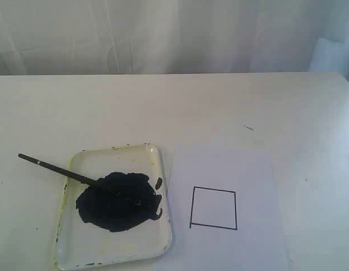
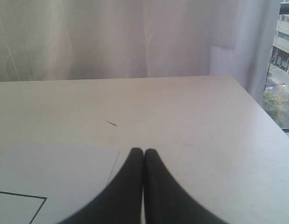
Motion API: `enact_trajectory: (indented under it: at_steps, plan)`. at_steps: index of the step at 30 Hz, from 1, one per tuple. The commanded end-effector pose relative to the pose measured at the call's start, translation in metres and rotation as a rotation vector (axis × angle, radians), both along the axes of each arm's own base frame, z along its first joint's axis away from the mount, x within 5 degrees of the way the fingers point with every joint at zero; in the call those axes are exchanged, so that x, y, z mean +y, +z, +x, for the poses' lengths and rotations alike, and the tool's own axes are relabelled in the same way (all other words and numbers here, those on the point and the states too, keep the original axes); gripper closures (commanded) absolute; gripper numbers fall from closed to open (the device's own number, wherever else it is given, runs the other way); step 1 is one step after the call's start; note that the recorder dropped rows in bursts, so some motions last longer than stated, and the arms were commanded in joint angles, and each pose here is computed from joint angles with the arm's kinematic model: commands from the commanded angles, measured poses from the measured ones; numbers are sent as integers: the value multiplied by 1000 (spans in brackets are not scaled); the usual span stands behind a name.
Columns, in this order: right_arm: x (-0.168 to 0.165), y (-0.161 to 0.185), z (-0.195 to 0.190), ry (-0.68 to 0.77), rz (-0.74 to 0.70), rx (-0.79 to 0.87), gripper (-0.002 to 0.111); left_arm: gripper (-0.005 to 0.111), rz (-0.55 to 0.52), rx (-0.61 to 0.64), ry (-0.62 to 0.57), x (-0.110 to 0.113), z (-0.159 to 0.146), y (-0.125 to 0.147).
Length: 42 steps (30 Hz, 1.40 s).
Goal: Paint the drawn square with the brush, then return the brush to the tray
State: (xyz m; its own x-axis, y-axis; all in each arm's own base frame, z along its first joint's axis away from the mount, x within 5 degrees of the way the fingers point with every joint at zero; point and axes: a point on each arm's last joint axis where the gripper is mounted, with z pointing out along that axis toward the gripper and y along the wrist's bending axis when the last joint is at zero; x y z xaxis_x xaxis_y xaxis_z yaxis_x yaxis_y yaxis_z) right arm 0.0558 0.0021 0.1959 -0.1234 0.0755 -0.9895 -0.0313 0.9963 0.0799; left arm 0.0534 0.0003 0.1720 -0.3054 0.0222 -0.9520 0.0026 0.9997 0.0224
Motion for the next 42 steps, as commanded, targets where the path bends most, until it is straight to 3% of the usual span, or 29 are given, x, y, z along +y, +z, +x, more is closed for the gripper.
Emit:
enact_trajectory:
  at_steps: [1, 10, 17, 23, 25, 28, 31, 35, 39, 42]
  plan:
    - [0, -2, 0, 2, 0, 2, 108, 107, 1, 4, -6, 0, 0, -2]
    - [0, -1, 0, 2, 1, -3, 108, 107, 16, -29, -7, 0, 1, 1]
    - [1, 13, 1, 5, 72, -158, 108, 107, -37, -117, 4, 0, 2, 9]
    - [0, 30, -1, 13, 156, -337, 108, 107, -201, -271, 28, 0, 4, 23]
    - [0, 31, -2, 17, 225, -335, 108, 107, -258, -269, 39, 0, 4, 24]
    - [0, 47, -5, 24, 267, -367, 108, 107, -277, -265, 43, 0, 1, 39]
    - [0, 83, -16, 20, 251, -337, 108, 107, -282, -260, 45, 0, -10, 74]
    - [0, 106, -22, 18, 242, -325, 108, 107, -282, -250, 45, 0, -24, 105]
    - [0, 141, -19, 18, 224, -329, 108, 107, -194, -234, 18, -1, -51, 143]
    - [1, 163, 1, 7, 181, -234, 108, 107, -30, -113, -39, -4, -61, 166]
